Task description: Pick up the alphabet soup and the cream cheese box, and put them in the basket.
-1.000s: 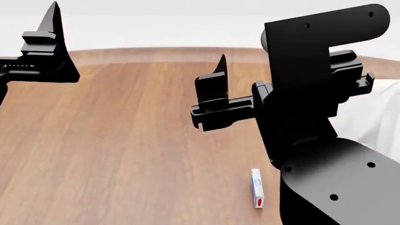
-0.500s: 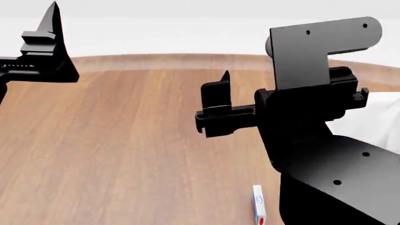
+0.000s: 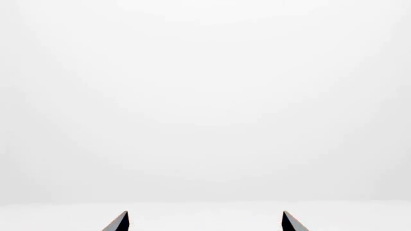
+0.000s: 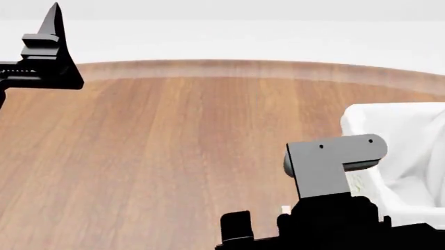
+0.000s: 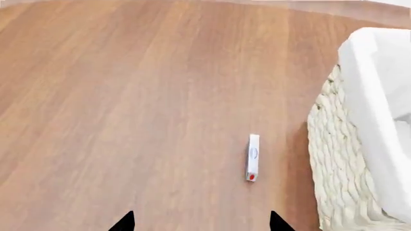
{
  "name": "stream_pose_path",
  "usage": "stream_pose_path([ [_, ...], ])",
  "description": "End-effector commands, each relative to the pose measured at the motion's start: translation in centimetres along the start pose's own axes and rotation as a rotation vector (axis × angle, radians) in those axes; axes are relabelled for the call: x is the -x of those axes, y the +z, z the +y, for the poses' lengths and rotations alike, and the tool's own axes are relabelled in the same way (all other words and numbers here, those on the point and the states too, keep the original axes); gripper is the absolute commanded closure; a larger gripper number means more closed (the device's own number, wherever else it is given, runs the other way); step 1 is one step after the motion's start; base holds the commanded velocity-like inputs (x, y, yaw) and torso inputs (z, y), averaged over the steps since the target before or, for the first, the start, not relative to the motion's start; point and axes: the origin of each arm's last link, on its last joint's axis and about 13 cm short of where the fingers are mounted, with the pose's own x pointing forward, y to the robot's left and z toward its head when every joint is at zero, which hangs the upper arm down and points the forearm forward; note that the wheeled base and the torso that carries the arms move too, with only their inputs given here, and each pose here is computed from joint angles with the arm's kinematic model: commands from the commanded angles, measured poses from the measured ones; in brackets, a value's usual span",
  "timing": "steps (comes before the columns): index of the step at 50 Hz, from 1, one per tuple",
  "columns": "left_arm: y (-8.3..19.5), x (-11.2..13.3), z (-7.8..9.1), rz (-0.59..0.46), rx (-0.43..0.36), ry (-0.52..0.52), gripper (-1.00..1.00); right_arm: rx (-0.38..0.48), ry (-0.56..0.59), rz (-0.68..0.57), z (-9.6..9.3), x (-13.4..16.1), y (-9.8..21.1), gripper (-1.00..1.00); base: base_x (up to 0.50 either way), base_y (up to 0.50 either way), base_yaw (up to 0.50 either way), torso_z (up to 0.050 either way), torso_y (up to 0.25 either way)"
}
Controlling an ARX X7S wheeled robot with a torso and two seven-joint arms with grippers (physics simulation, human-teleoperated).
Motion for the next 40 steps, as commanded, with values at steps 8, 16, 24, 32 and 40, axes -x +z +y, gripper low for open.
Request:
stream_pose_path([
  [8,-0.8,-0.6,0.5,0.02,-0.004,0.017,-1.0,-0.279,-0.067,0.256,-2.4,-0.1,-6.4,-1.0,0.0,0.0,0.0,0.0,0.0],
  [16,-1.1,-0.8,0.7,0.027,-0.003,0.022,-1.0,-0.416,-0.11,0.256,-3.4,0.0,-8.1,-1.0,0.0,0.0,0.0,0.0,0.0],
  [24,-1.3,-0.8,0.8,0.03,-0.007,0.028,-1.0,-0.517,-0.171,0.216,-4.5,0.6,-8.9,-1.0,0.0,0.0,0.0,0.0,0.0],
  [32,-1.5,-1.0,0.9,0.035,-0.009,0.032,-1.0,-0.583,-0.261,0.164,-5.5,1.8,-9.3,-1.0,0.0,0.0,0.0,0.0,0.0],
  [40,-1.8,-1.0,1.0,0.04,-0.014,0.034,-1.0,-0.661,-0.362,0.097,-6.8,2.8,-9.6,-1.0,0.0,0.0,0.0,0.0,0.0],
])
